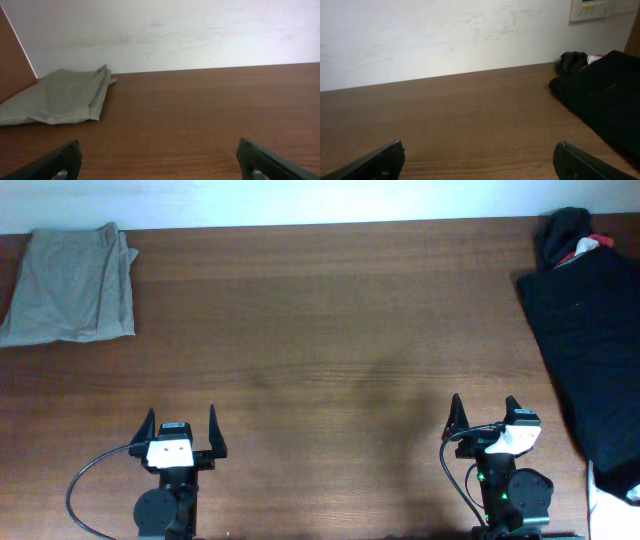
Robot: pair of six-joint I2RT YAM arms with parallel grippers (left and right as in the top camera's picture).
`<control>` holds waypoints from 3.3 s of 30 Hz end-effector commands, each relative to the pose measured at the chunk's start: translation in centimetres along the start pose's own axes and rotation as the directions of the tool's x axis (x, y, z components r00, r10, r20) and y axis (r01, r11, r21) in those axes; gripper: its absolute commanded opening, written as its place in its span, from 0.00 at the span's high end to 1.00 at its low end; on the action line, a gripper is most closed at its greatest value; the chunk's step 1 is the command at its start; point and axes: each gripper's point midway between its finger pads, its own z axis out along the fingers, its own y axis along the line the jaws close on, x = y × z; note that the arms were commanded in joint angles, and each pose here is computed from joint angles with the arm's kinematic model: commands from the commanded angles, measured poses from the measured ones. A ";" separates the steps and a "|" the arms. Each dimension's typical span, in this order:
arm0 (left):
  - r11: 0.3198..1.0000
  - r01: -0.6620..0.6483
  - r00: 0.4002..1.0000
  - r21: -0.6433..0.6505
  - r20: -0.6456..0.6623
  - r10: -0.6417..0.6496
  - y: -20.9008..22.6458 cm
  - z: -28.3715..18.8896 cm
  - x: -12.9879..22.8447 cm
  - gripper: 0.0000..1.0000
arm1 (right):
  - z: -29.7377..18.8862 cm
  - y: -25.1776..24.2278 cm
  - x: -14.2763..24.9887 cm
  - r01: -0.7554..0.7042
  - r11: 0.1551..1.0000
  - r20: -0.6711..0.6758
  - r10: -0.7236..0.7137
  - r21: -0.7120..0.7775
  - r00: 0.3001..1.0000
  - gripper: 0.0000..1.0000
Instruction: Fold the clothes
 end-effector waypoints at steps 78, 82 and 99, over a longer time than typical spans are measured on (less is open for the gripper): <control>1.000 -0.020 1.000 0.000 0.000 0.020 0.0 0.0 0.1 0.01 | 29.1 -23.3 9.7 0.586 0.753 -0.899 0.017 0.299 0.437 0.96; 1.000 -0.020 1.000 0.000 0.000 0.020 0.0 0.0 0.1 0.01 | 29.2 -23.1 8.0 0.569 0.751 -0.883 0.039 0.335 0.468 0.96; 1.000 -0.020 1.000 0.000 0.000 0.020 0.0 0.0 0.1 0.01 | 30.3 -10.6 -4.4 0.416 0.846 -0.737 -0.042 0.333 0.675 0.96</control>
